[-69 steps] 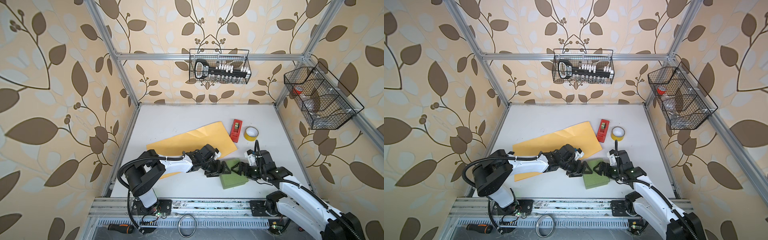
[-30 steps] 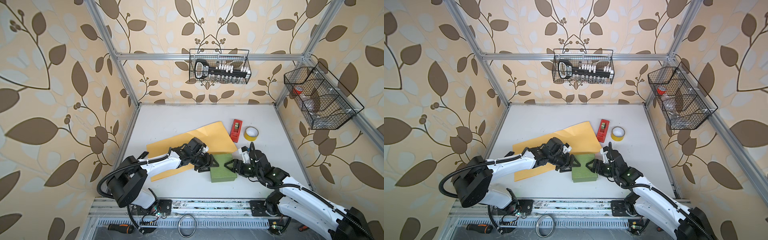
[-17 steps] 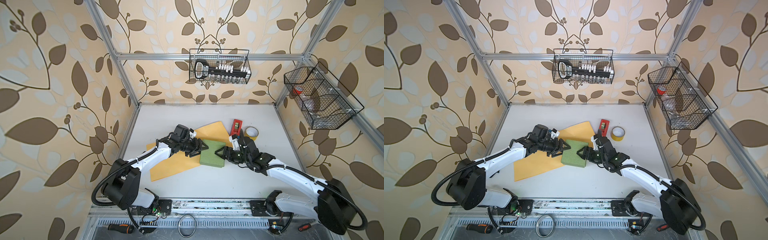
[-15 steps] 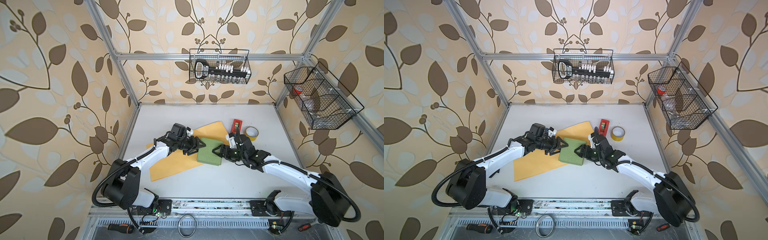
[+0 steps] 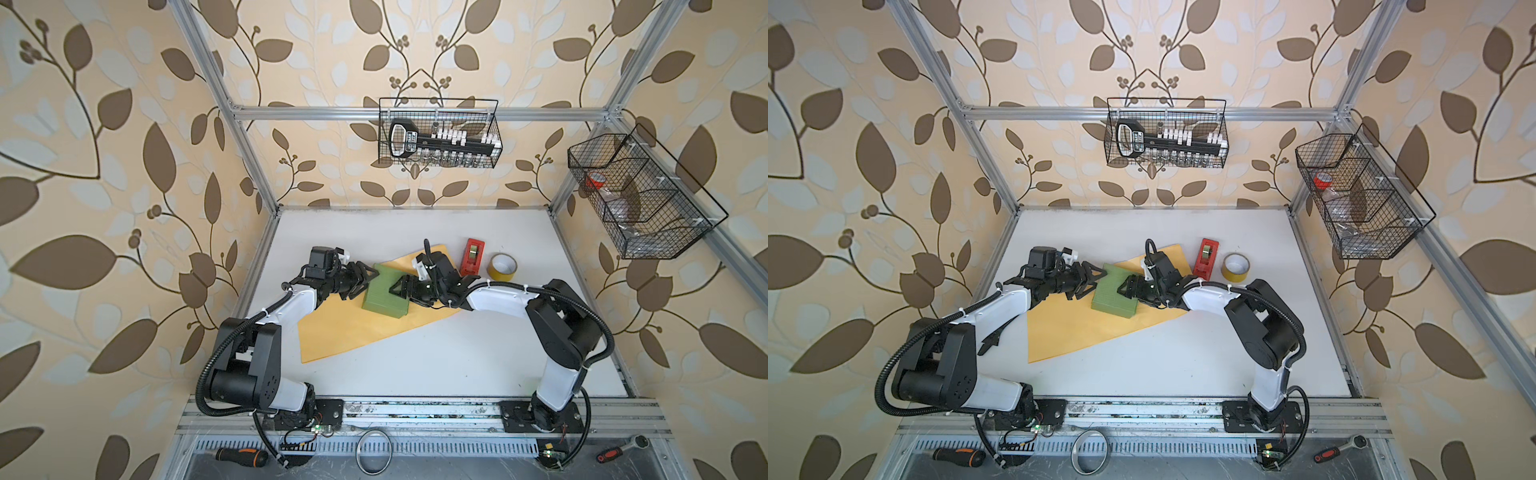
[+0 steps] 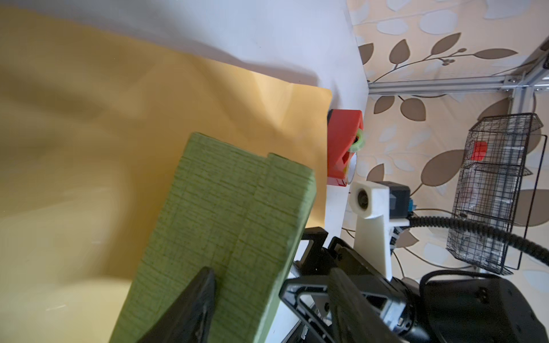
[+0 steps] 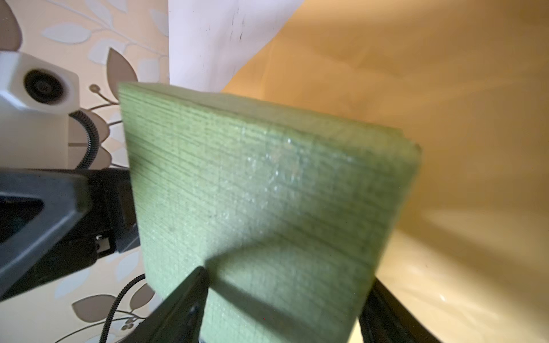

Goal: Wrap the gift box in paper

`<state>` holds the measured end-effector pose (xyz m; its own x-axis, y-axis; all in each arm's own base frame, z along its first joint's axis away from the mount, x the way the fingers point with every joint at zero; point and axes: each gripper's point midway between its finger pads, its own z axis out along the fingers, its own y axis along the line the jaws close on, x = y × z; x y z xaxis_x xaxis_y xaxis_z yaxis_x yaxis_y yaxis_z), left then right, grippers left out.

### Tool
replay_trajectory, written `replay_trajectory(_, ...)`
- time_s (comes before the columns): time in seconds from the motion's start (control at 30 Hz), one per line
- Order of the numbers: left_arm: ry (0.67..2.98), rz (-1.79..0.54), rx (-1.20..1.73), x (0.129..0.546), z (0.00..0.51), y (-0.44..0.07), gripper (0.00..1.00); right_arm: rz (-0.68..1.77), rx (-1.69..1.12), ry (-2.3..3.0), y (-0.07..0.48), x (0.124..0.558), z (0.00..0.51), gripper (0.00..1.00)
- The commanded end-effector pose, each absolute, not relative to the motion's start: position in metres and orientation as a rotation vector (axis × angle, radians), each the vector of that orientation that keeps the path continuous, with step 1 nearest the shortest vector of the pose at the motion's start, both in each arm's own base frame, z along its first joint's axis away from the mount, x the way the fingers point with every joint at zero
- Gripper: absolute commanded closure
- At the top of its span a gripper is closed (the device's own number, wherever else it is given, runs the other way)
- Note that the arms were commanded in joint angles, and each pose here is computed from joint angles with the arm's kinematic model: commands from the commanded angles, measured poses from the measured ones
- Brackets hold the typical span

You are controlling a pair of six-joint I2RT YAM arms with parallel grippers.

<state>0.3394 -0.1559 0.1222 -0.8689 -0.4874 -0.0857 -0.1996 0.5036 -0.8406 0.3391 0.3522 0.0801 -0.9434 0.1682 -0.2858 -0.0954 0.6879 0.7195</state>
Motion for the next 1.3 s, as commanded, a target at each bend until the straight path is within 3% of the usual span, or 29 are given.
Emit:
replay_trajectory(0.0, 2.457, -1.496, -0.49, 0.32, 0.131, -0.177, 0.35, 1.278, -0.096, 2.429, 0.391, 0.346, 0.117, 0.2)
replay_trajectory(0.23, 2.45, -1.36, -0.6, 0.319, 0.118, -0.147, 0.27, 1.235, -0.166, 2.453, 0.397, 0.354, 0.11, 0.14)
replay_trajectory(0.37, 2.427, -1.258, -0.67, 0.313, 0.114, -0.126, 0.23, 1.145, -0.226, 2.418, 0.376, 0.367, 0.132, 0.1)
replay_trajectory(0.57, 2.373, -1.086, -0.626, 0.302, 0.132, -0.106, 0.15, 0.754, -0.2, 2.465, 0.259, 0.355, 0.127, 0.09)
replay_trajectory(0.77, 2.318, -1.105, -0.534, 0.303, 0.155, -0.109, 0.11, 0.392, 0.058, 2.454, 0.126, 0.341, 0.111, 0.13)
replay_trajectory(0.87, 2.304, -1.151, -0.5, 0.306, 0.165, -0.114, 0.11, 0.398, 0.167, 2.46, 0.099, 0.344, 0.097, 0.16)
replay_trajectory(0.97, 2.297, -1.165, -0.463, 0.308, 0.172, -0.118, 0.11, 0.465, 0.174, 2.492, 0.106, 0.351, 0.082, 0.18)
replay_trajectory(1.17, 2.302, -1.161, -0.438, 0.307, 0.178, -0.119, 0.11, 0.612, 0.149, 2.525, 0.13, 0.368, 0.062, 0.38)
replay_trajectory(1.27, 2.309, -1.157, -0.441, 0.307, 0.175, -0.118, 0.11, 0.622, 0.13, 2.535, 0.131, 0.369, 0.057, 0.58)
